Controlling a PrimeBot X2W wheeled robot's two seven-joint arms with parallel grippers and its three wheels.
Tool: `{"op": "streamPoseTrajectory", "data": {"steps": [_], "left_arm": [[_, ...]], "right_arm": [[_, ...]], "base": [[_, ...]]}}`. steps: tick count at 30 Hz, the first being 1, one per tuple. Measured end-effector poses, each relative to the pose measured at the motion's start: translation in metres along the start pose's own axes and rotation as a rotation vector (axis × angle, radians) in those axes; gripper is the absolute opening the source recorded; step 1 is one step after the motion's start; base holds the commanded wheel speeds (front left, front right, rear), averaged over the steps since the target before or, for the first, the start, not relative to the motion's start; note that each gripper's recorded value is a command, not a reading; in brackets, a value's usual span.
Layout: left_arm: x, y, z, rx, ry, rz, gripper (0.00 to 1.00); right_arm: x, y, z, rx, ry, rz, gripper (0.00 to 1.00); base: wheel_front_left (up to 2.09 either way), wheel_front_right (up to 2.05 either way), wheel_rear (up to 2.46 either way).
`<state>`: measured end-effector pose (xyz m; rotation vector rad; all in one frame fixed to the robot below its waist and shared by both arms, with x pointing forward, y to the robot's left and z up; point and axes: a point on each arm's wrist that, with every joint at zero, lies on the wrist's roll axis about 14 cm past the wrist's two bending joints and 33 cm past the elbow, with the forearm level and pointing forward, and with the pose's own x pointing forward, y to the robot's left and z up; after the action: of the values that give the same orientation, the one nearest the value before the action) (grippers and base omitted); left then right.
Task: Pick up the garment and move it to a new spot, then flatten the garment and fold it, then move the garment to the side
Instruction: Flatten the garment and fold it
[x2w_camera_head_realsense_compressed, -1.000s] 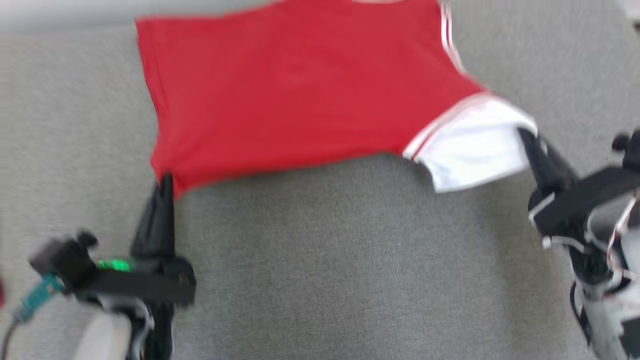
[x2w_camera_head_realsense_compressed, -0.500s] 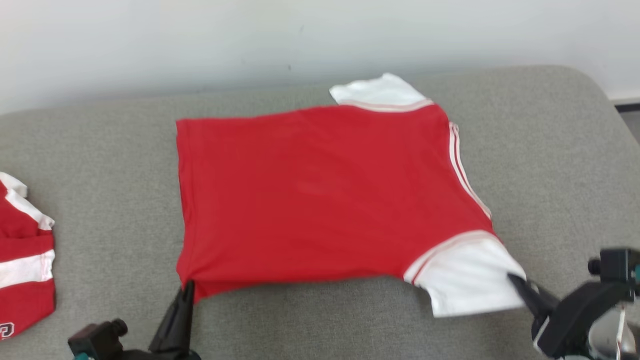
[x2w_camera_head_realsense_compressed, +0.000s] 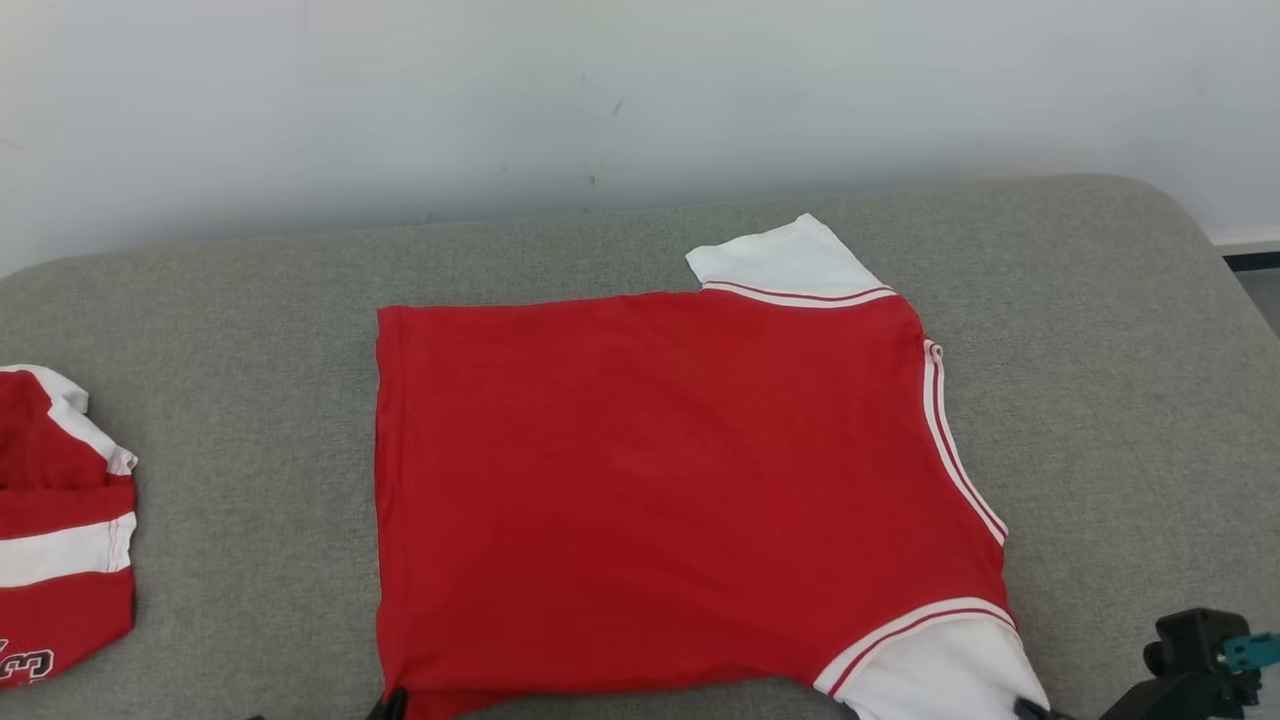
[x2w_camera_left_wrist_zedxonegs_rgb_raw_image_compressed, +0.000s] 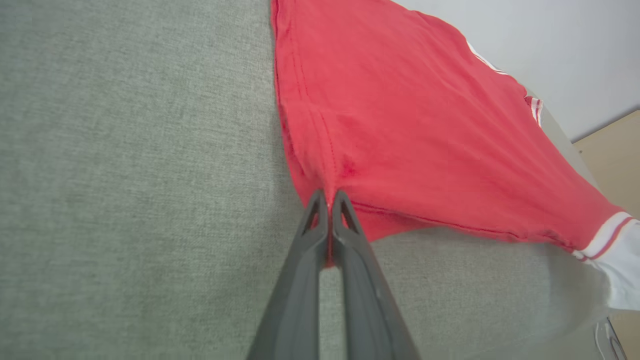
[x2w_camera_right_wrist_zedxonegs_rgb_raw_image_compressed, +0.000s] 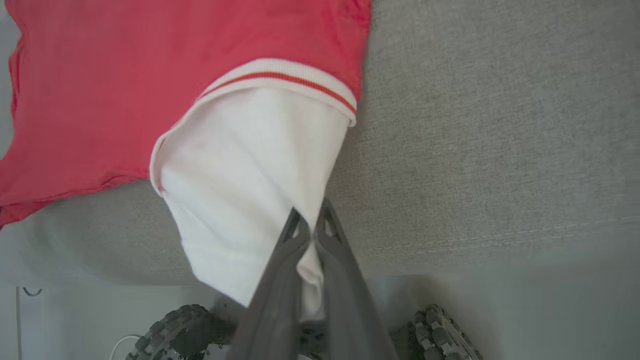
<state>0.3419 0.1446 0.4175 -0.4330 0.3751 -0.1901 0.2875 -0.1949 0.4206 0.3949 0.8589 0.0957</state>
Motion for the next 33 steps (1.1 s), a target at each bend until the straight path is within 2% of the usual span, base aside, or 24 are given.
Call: {"op": "streamPoseTrajectory", "data": {"steps": [3,8,15,26,33], "left_arm": [[0.001,-0.004,0.001,0.001,-0.001,-0.008,0.0],[0.007,-0.013,0.008,-0.008,-0.012,-0.025,0.0],[0.025,-0.02,0.031,-0.019,-0.043,-0.014,0.0],[0.054,-0.016,0.053,-0.018,-0.043,0.051,0.0],[0.074,-0.013,0.053,-0.002,0.017,0.079,0.0]], "right_arm": [[-0.002,-0.001,0.005,-0.037,-0.007,-0.015,0.0],[0.0,0.02,0.035,-0.025,-0.093,0.062,0.0],[0.01,0.035,0.074,-0.067,-0.173,0.099,0.0],[0.033,0.06,0.135,-0.058,-0.281,0.184,0.0],[0.053,0.07,0.161,-0.069,-0.315,0.202,0.0]], "base": [[0.0,0.0,0.0],[0.0,0.0,0.0],[0.0,0.0,0.0],[0.0,0.0,0.0],[0.0,0.0,0.0]]}}
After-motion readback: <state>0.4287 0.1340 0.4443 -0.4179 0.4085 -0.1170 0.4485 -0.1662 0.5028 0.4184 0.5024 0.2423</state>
